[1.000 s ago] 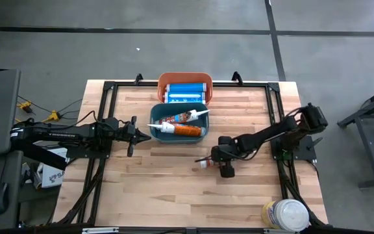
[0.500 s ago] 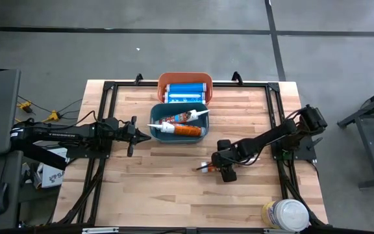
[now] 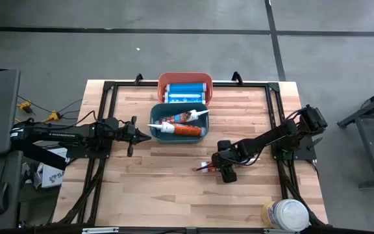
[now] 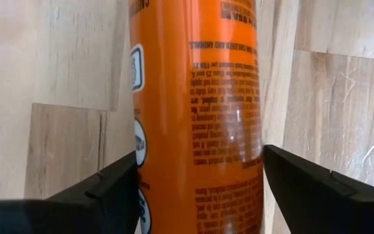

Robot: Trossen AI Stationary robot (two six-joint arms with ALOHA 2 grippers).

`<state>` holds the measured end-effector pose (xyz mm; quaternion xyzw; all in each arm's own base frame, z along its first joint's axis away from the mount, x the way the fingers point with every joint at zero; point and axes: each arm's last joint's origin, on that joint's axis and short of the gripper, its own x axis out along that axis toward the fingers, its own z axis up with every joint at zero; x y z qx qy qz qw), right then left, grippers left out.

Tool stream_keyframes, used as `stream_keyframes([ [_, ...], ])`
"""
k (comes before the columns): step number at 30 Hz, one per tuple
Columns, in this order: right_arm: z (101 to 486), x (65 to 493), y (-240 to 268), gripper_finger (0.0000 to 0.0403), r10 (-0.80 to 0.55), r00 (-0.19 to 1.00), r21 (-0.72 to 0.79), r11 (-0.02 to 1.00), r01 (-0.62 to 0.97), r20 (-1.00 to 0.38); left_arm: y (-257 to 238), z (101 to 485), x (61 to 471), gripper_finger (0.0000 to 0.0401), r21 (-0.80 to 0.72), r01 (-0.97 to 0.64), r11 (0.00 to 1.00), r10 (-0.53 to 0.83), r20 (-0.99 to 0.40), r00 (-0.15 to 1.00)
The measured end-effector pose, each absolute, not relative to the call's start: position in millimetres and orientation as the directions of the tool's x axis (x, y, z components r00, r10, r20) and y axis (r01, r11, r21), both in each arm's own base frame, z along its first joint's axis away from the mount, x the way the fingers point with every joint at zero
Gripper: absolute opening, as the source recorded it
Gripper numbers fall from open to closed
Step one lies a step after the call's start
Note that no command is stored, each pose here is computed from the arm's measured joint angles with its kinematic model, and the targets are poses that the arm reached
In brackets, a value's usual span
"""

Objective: Pick & place silicon tubes, Sealant and Lysol wipes
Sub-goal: Put the orange sealant into the blue bin

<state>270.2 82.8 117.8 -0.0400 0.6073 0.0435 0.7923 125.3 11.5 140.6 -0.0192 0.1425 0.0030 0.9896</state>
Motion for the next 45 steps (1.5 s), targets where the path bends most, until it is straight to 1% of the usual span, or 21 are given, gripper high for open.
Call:
stream_keyframes([
  [8, 117.7, 269.9, 83.1, 0.0264, 0.009, 0.260, -0.020, 0.994, -0.108, -0.966, 11.5, 140.6, 125.3, 0.0000, -0.037, -0.011, 0.999, 0.000, -0.282, 0.959],
  [11, 117.6, 269.7, 82.9, 0.0243, 0.002, 0.261, -0.019, 0.997, -0.077, -0.965, 11.5, 140.6, 125.3, 0.0000, -0.037, -0.011, 0.999, 0.001, -0.282, 0.959],
  [16, 117.9, 270.3, 83.4, 0.0203, 0.013, 0.266, -0.005, 0.998, -0.069, -0.964, 11.5, 140.6, 125.3, 0.0000, -0.037, -0.011, 0.999, 0.001, -0.282, 0.959],
  [21, 118.4, 272.3, 84.2, 0.0203, 0.026, 0.286, 0.008, 0.998, -0.063, -0.958, 11.5, 140.6, 125.3, 0.0000, -0.037, -0.011, 0.999, 0.001, -0.282, 0.959],
  [25, 123.3, 276.9, 85.4, 0.0202, 0.022, 0.281, 0.005, 0.998, -0.062, -0.960, 11.5, 140.6, 125.3, 0.0000, -0.037, -0.011, 0.999, 0.001, -0.282, 0.959],
  [33, 151.5, 287.9, 88.7, 0.0197, -0.011, 0.185, -0.029, 0.995, -0.095, -0.983, 11.5, 140.6, 125.3, 0.0000, -0.037, -0.012, 0.999, 0.001, -0.282, 0.959],
  [40, 171.5, 292.3, 88.2, 0.0197, -0.076, 0.150, -0.090, 0.992, -0.090, -0.986, 11.5, 140.6, 125.3, 0.0000, -0.037, -0.011, 0.999, 0.000, -0.282, 0.959],
  [45, 180.3, 298.7, 89.5, 0.0197, -0.085, 0.192, -0.102, 0.992, -0.081, -0.978, 11.5, 140.6, 125.3, 0.0000, -0.037, -0.011, 0.999, 0.000, -0.282, 0.959],
])
